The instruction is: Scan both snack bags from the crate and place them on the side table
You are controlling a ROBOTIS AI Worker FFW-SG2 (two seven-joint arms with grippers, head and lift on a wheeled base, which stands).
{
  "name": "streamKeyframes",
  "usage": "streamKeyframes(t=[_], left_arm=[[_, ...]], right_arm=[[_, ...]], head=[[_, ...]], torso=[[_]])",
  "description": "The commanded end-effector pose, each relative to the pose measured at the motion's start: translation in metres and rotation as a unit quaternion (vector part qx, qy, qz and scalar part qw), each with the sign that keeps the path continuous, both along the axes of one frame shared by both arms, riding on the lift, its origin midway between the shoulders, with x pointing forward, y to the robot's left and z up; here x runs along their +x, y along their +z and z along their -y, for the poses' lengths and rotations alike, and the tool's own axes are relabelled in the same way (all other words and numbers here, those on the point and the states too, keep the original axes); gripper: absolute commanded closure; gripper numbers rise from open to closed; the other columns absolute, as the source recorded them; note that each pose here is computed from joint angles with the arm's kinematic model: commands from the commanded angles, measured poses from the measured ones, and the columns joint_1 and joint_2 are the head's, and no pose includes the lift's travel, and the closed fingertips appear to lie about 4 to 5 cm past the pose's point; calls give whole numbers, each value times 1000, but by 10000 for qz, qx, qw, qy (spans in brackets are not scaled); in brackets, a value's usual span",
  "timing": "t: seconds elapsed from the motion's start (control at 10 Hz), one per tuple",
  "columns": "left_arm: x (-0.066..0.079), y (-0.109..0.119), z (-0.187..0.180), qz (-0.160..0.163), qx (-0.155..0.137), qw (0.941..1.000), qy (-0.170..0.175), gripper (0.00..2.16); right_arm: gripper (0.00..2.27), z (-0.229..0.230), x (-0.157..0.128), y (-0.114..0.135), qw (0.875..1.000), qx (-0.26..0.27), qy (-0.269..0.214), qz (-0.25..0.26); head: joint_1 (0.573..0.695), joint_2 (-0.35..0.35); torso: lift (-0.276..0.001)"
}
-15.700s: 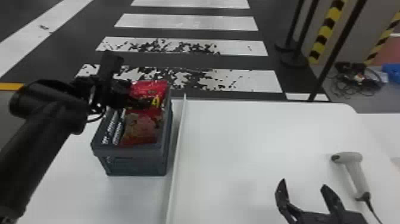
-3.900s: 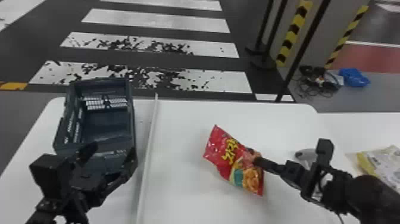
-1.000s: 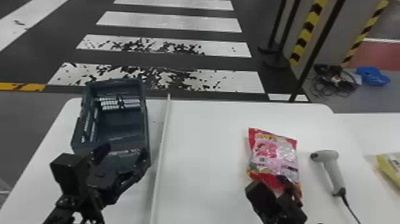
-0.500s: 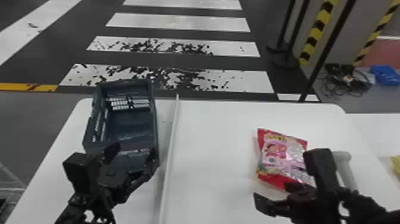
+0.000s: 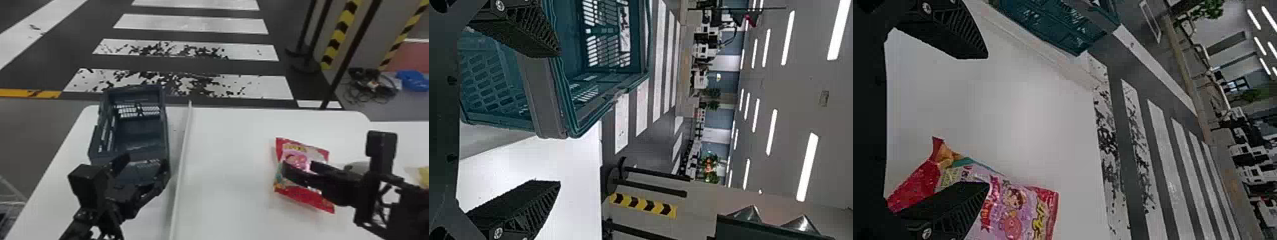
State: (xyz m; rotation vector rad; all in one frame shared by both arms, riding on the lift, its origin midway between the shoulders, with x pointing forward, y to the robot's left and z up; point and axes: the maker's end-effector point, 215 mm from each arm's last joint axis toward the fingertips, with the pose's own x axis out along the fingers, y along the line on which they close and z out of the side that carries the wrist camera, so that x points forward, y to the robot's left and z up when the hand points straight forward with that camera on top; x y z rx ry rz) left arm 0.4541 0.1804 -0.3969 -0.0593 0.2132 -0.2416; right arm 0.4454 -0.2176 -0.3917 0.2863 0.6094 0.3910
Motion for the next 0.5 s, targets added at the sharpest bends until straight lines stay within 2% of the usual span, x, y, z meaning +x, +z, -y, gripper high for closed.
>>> streamKeyframes(t=[0.0, 0.2, 0.4], left_arm=[[-1, 0, 0, 4, 6, 10000, -3, 87], [-1, 1, 0, 11, 6, 10000, 4, 87], [1, 0, -1, 2, 3, 10000, 39, 87]], right_arm=[[97, 10, 24, 15, 9982, 433, -265, 327], [107, 27, 45, 26, 9933, 614, -587, 786], [110, 54, 69, 35, 9830, 496, -1057, 1418]], head=[[695, -44], [695, -61], [695, -79]], torso=[[-95], [-95], [-95]])
